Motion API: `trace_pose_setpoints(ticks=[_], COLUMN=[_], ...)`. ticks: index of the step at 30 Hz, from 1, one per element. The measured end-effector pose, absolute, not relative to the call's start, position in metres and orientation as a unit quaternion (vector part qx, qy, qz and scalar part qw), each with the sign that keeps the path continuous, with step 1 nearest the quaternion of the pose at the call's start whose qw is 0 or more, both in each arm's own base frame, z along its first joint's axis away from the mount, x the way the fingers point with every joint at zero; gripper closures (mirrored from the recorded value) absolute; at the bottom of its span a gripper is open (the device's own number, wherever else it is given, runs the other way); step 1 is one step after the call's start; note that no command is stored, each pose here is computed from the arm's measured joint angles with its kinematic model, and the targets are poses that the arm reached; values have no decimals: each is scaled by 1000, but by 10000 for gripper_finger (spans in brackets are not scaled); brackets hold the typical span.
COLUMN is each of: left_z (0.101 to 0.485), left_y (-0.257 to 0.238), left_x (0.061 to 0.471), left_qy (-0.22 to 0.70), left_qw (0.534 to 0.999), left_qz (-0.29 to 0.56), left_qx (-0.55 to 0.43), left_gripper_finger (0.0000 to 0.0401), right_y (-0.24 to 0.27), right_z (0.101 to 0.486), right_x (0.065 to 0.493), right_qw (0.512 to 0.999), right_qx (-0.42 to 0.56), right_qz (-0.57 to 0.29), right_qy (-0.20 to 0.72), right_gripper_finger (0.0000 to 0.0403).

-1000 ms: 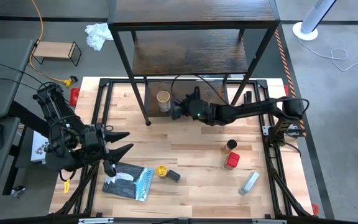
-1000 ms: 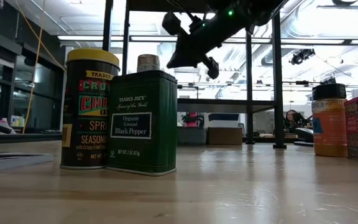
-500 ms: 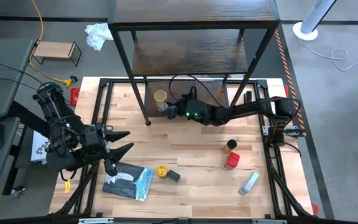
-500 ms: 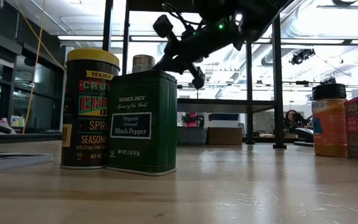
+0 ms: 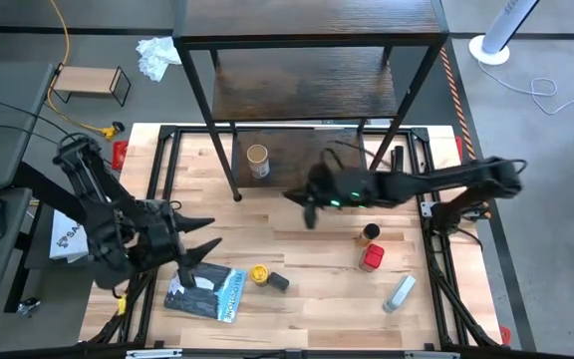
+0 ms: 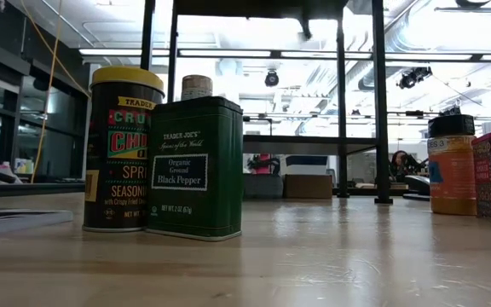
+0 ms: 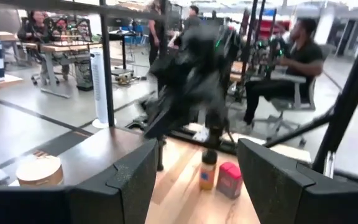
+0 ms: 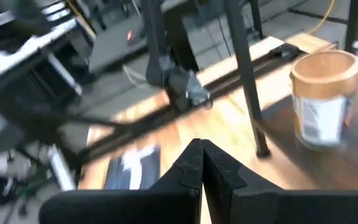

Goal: Shelf spices
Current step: Put the yellow seasoning bottle on the shelf

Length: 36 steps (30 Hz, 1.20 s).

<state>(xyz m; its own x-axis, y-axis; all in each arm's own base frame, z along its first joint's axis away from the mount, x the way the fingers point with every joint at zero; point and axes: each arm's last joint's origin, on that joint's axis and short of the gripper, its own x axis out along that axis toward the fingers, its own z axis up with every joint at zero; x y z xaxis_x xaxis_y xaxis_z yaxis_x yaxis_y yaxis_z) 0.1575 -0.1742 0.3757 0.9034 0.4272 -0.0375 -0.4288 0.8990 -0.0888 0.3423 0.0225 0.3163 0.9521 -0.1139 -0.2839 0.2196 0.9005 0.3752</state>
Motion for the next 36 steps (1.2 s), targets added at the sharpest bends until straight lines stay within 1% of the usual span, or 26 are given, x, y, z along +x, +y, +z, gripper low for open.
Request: trace_pose_setpoints(ticks=[3,6,8,10,13,16,18,20,27,29,32,36], left_z=[364,352,343,336,336,337,337,338,337,335,327,304], left_y=[-172,-165,-160,-157,-153,-152,-153,-154,-157,-159,-168,-188], left_x=[168,184,194,202,211,214,214,213,212,213,217,225], left_qy=[31,77,116,147,161,166,166,167,174,181,217,288], left_qw=[977,978,976,973,971,969,968,966,960,958,950,926], left_qz=[205,166,147,129,105,85,81,76,62,55,17,-29], left_qx=[-52,-95,-112,-120,-142,-160,-172,-182,-212,-218,-225,-244], left_gripper_finger=[183,183,183,183,183,183,183,183,183,183,183,183], right_y=[52,81,96,111,128,142,148,152,162,164,165,165], right_z=[332,337,338,335,330,323,317,313,296,291,289,289], right_x=[306,272,255,244,234,231,232,233,242,244,245,245], right_qw=[961,949,941,934,928,928,925,923,921,919,917,920], right_qx=[191,204,219,225,226,207,196,192,149,145,137,114], right_qz=[-82,-73,-75,-78,-71,-54,-46,-40,-36,-36,-27,-14], right_qy=[180,230,248,265,287,306,321,332,358,366,373,375], right_gripper_finger=[403,403,403,403,402,385,361,328,189,155,118,95])
